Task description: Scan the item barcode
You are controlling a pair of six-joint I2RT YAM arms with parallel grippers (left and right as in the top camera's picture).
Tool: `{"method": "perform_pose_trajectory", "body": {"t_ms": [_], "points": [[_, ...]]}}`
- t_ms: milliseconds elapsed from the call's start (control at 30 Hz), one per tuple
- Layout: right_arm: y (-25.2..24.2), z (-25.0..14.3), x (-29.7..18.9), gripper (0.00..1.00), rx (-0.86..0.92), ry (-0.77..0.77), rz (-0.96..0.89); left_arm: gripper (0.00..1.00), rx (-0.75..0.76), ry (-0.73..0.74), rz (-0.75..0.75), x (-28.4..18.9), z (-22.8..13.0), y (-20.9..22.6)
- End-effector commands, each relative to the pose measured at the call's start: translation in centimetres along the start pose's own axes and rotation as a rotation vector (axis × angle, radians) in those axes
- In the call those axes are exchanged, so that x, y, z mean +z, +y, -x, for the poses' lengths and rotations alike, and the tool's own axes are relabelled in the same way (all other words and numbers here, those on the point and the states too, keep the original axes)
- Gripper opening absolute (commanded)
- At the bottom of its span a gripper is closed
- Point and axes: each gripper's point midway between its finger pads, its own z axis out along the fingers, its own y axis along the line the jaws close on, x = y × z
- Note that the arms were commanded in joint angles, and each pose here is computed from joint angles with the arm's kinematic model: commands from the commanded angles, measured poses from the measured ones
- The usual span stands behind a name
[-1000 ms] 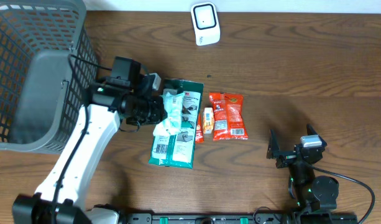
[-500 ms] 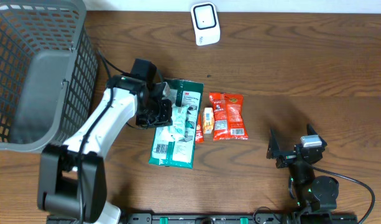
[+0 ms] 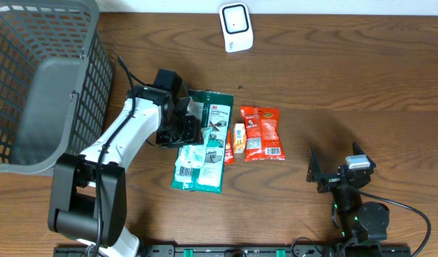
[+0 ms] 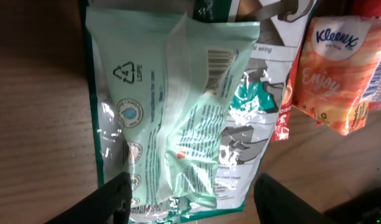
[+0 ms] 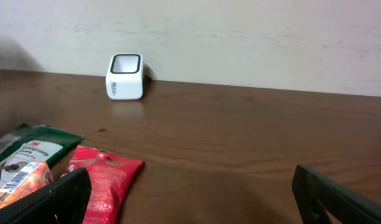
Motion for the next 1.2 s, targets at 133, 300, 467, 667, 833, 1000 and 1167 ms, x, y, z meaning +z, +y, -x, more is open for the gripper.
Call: {"method": "perform_pose_trajectory", "body": {"t_ms": [133, 300, 467, 667, 833, 1000, 1167], "points": [[-0.2, 0.0, 0.0, 0.99, -0.004, -0.001, -0.006, 0.33, 0.040, -0.096, 0.005, -2.9, 1.1, -0.9], [-0.2, 0.0, 0.0, 0.99, -0.004, -0.001, -0.006, 0.07, 0.046, -0.139, 0.056, -3.3, 1.8, -0.2], [-0.2, 0.0, 0.0, 0.99, -0.004, -0.001, -0.006, 0.07, 0.036, -0.158, 0.049, -2.0, 2.4, 0.1], [-0.2, 0.0, 0.0, 0.99, -0.004, -0.001, -0.006, 0.07, 0.027, -0.139, 0.059, 0.9, 2.8, 1.3], [-0.2, 0.0, 0.0, 0.99, -0.004, -0.001, -0.006, 0.07, 0.006, -0.078, 0.075, 2.8, 2.0, 2.3], [-0.2, 0.0, 0.0, 0.99, -0.004, -0.001, -0.006, 0.07, -0.016, -0.028, 0.088, 4.7, 1.3, 3.3], [-0.2, 0.0, 0.0, 0.99, -0.004, 0.000, -0.006, 0.08, -0.015, -0.031, 0.083, 4.2, 1.2, 3.0]]}}
